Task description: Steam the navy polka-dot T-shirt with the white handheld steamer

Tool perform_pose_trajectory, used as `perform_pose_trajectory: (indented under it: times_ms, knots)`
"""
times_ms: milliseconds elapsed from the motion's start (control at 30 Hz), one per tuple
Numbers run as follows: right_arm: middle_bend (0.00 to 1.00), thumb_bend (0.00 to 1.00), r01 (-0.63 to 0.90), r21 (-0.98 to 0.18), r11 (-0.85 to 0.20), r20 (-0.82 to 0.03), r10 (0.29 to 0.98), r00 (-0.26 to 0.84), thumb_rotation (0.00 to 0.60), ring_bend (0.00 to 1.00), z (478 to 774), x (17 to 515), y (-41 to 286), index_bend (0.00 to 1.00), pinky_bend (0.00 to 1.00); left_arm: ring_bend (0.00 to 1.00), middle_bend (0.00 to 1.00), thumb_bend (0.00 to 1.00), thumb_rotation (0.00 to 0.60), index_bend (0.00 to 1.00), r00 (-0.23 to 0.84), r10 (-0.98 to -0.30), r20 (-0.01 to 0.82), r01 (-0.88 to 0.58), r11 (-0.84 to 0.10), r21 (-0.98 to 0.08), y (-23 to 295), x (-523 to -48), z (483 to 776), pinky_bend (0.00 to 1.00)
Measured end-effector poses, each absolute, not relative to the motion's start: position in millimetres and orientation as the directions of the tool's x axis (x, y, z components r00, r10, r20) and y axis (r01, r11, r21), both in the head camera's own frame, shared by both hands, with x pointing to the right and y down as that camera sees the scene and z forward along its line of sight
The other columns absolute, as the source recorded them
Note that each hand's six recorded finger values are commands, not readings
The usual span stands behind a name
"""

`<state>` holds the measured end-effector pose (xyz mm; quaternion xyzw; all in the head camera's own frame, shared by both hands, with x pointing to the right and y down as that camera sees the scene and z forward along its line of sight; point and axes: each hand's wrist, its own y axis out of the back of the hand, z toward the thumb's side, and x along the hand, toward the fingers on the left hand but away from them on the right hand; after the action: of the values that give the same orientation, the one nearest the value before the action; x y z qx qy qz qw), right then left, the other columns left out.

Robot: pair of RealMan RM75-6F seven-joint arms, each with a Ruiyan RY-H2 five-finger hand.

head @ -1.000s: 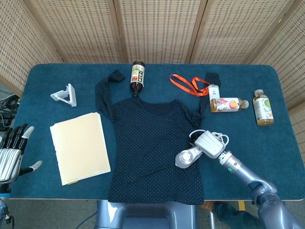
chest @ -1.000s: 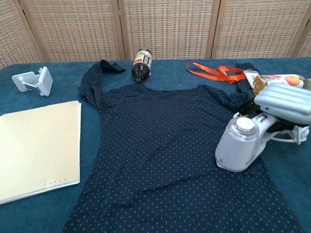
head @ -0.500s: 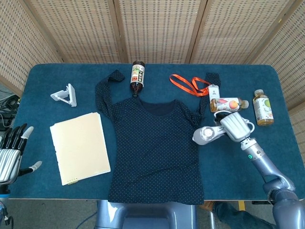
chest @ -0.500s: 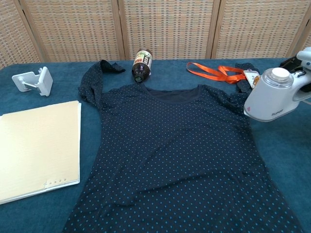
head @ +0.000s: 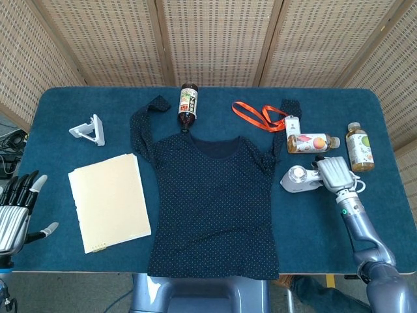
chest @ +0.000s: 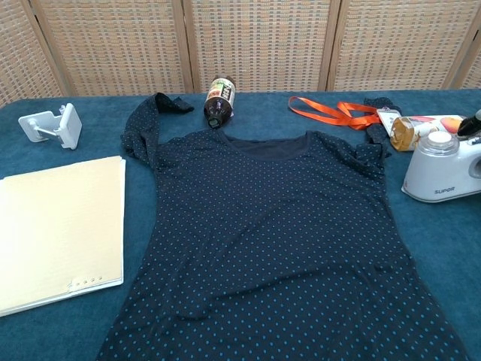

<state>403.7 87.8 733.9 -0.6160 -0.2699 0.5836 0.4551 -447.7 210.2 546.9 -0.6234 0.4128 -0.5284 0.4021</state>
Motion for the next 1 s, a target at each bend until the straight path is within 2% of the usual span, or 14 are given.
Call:
perform_pose_trajectory:
  times_ms: [33,100,133,300,633,833,1000]
  knots:
    - [0.09,0.23,-0.207,-0.876,-0.436,-0.471,0.866,0.168,0.600,0.19,734.3,403.7,87.7,0.09,0.24,0.00,0.00,0.00,0.600,0.00,0.098,-0.940,0.326,-0.092,-0.335,-0.938,210.0,-448.9,546.5,0.00]
    - [0.01,0.13,-0.226,-0.877,-0.425,-0.464,0.872,0.159,0.600,0.04,734.3,404.2,87.2,0.01,0.04,0.00,0.00,0.00,0.600,0.00,0.093,-0.941,0.324,-0.098,-0.333,-0.938,209.8,-451.4,545.5,0.00]
    - [0.00,0.09,-0.231,-0.877,-0.421,-0.461,0.874,0.156,0.600,0.00,734.0,404.5,87.0,0.00,0.00,0.00,0.00,0.00,0.600,0.00,0.091,-0.942,0.324,-0.099,-0.332,-0.938,209.7,-452.2,545.1,0.00]
    - [0.00,0.00,-0.223,-0.883,-0.413,-0.451,0.879,0.157,0.600,0.00,731.1,405.2,87.3,0.00,0.00,0.00,0.00,0.00,0.600,0.00,0.097,-0.939,0.331,-0.097,-0.339,-0.936,209.8,-452.1,546.5,0.00]
    - [0.00,0.00,-0.190,-0.894,-0.405,-0.439,0.876,0.198,0.600,0.00,713.6,406.4,102.4,0.00,0.00,0.00,0.00,0.00,0.600,0.00,0.107,-0.941,0.321,-0.112,-0.332,-0.937,210.2,-451.1,541.4,0.00]
    - [0.00,0.00,-0.129,-0.902,-0.411,-0.431,0.871,0.238,0.600,0.00,685.4,399.4,121.1,0.00,0.00,0.00,0.00,0.00,0.600,0.00,0.124,-0.945,0.303,-0.117,-0.317,-0.941,213.1,-449.2,535.0,0.00]
    - [0.00,0.00,-0.038,-0.902,-0.429,-0.425,0.870,0.250,0.600,0.00,649.0,387.5,143.6,0.00,0.00,0.00,0.00,0.00,0.600,0.00,0.142,-0.948,0.285,-0.113,-0.301,-0.947,218.3,-449.4,530.1,0.00]
